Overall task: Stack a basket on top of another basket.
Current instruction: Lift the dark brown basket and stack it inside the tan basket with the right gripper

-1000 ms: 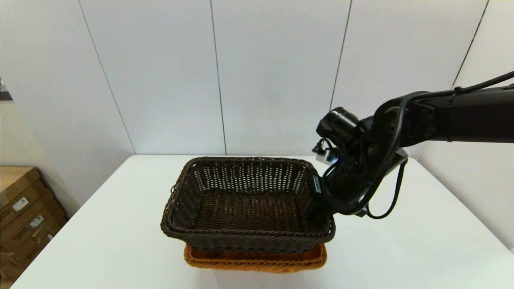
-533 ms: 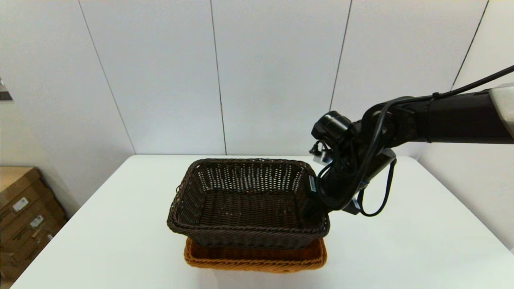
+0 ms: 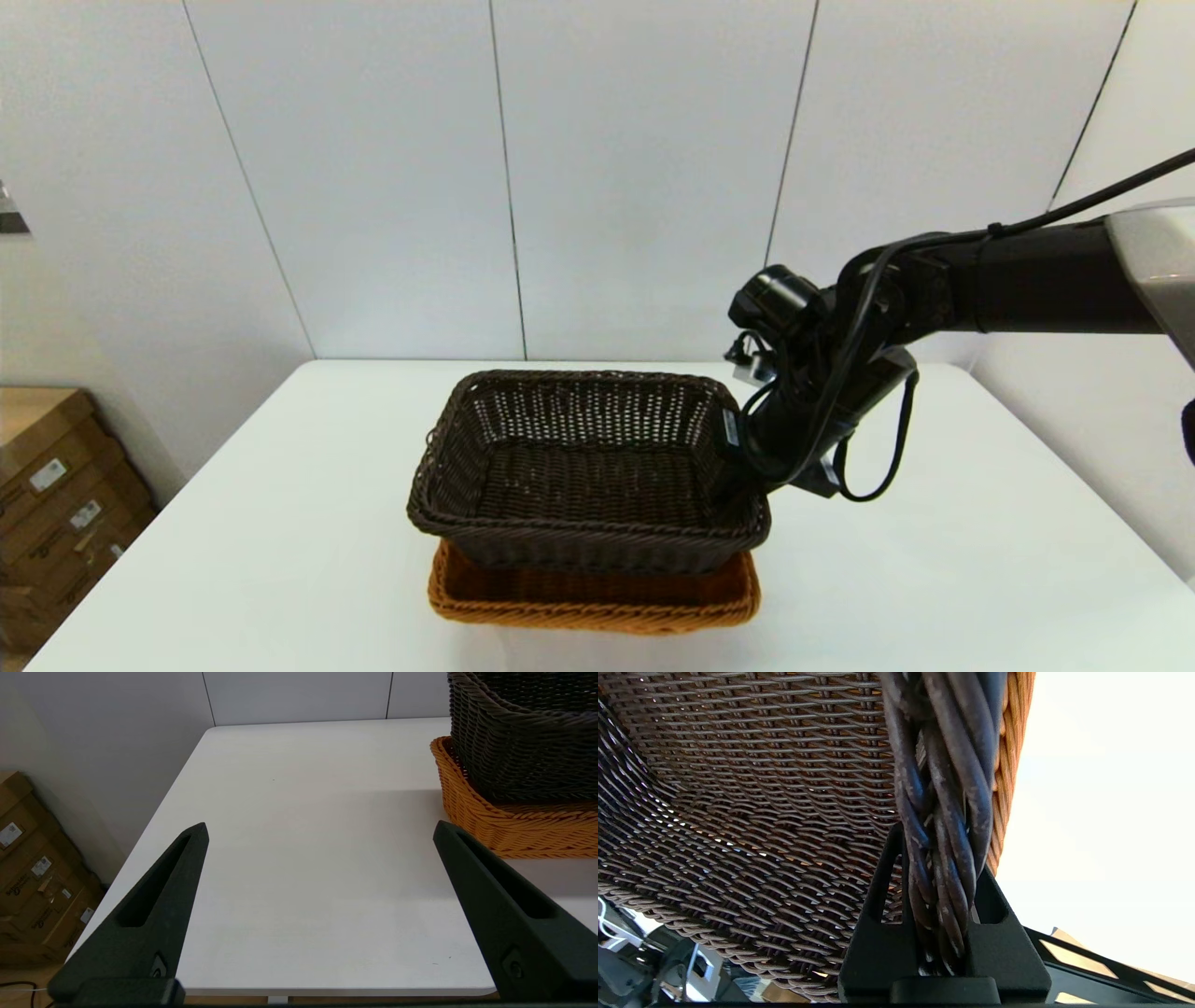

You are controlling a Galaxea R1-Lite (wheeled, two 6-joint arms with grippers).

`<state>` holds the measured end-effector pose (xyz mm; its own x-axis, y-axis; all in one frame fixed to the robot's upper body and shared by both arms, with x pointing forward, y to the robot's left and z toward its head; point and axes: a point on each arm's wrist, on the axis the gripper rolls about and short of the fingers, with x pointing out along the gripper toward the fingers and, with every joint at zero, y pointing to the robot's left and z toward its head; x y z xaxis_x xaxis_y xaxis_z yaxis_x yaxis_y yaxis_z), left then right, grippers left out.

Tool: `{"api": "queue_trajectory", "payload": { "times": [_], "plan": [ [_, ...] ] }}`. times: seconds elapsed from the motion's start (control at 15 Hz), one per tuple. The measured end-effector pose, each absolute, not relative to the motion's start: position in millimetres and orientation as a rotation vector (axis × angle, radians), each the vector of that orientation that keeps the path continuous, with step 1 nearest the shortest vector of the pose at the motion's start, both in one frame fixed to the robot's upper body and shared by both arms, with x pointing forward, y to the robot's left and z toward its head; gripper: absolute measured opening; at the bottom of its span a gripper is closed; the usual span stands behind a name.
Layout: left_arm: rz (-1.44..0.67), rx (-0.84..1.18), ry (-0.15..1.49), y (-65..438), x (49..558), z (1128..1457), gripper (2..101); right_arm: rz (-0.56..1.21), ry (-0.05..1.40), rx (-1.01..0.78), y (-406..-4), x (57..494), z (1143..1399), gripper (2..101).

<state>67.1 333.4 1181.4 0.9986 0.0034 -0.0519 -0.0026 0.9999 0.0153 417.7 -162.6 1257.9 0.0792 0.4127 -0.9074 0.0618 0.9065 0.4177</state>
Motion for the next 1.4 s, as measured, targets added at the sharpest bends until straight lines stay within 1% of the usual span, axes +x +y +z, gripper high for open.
{"api": "queue_trajectory", "payload": {
  "times": [1.2,1.27,1.4],
  "plan": [
    [0.002,0.016,0.052,333,67,1181,97.8,0.265,1.510,0.379,-160,417,1248,14.7],
    [0.002,0.015,0.052,333,67,1181,97.8,0.258,1.512,0.375,-160,418,1246,20.2],
    [0.002,0.015,0.052,333,67,1181,97.8,0.238,1.508,0.360,-160,418,1244,37.4]
  ]
}}
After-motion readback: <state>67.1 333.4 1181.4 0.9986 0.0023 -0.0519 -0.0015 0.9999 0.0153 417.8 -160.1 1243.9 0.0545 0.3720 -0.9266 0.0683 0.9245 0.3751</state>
